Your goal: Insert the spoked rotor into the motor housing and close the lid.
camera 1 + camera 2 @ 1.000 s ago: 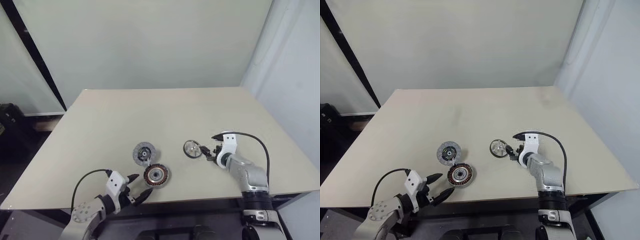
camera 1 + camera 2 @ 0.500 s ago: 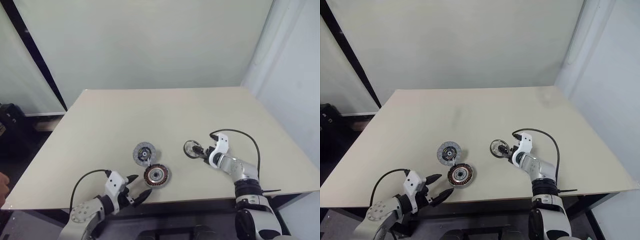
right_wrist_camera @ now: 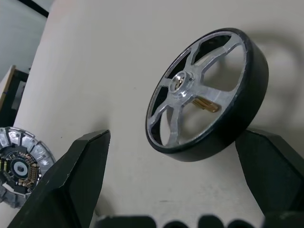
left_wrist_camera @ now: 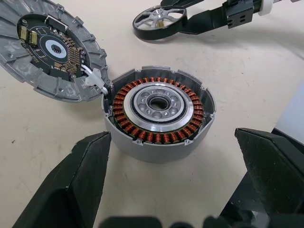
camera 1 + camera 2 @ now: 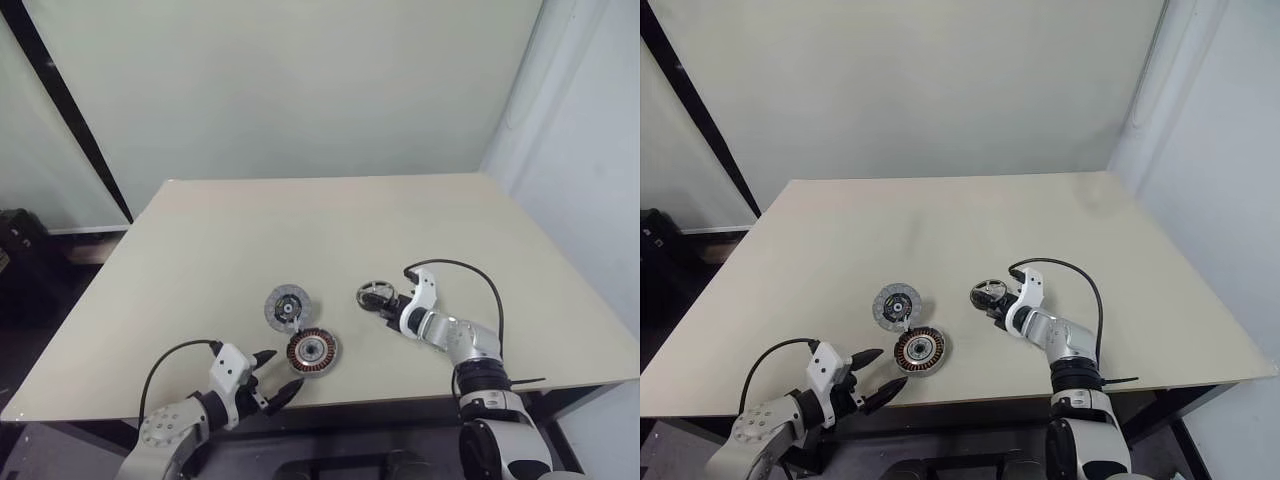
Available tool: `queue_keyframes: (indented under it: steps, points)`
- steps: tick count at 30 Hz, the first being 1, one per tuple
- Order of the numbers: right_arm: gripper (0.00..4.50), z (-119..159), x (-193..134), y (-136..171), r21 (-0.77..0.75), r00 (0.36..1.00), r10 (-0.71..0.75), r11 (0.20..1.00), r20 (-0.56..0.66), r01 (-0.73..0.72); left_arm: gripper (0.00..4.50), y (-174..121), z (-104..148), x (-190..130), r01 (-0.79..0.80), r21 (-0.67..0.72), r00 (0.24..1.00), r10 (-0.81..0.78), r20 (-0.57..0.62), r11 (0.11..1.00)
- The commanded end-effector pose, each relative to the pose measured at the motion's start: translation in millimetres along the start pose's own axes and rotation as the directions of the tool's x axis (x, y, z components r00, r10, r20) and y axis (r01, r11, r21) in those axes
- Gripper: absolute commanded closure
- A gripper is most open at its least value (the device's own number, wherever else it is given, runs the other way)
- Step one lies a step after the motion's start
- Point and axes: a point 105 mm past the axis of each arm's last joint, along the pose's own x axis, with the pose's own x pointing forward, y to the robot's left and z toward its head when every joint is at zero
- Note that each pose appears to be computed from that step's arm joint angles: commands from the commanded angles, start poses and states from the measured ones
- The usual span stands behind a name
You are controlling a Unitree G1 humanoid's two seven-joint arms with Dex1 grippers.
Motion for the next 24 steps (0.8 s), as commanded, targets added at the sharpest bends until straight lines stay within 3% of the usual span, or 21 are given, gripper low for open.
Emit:
queue_keyframes:
  steps: [1,9,10,13,21,22,24]
  points:
    - [0.03,17.9,-2.1,4.9,-0.009,0.997,0.001,1.000,0.075,0.000,0.00,1.2,13.5,-0.2,0.001,0.041,0.999,-0.003,0.042,0.999]
    - [0.03,21.7,-0.4,-5.8,0.054,0.990,-0.080,0.996,0.119,0.074,0.00,2.0,12.9,-0.2,0.000,0.042,0.999,-0.002,0.042,0.999]
    - [0.20,21.7,0.0,-5.9,0.064,0.989,-0.083,0.995,0.121,0.076,0.00,1.9,13.0,-0.1,0.000,0.042,0.999,-0.002,0.042,0.999]
    - [0.97,21.8,0.9,-6.1,0.078,0.988,-0.088,0.994,0.124,0.079,0.00,1.9,13.1,0.2,0.000,0.042,0.999,-0.002,0.043,0.999]
    - [3.84,21.8,1.9,-3.0,0.093,0.990,-0.077,0.994,0.122,0.066,0.00,1.4,12.9,0.9,0.001,0.040,0.999,-0.002,0.045,0.999]
    - [4.08,21.9,1.9,-2.9,0.094,0.990,-0.077,0.993,0.122,0.065,0.00,1.3,13.0,1.0,0.001,0.040,0.999,-0.002,0.045,0.999]
    - [4.10,24.0,0.8,-1.0,0.104,0.989,-0.062,0.993,0.130,0.049,0.00,1.2,13.0,1.3,0.001,0.040,0.999,-0.003,0.045,0.999]
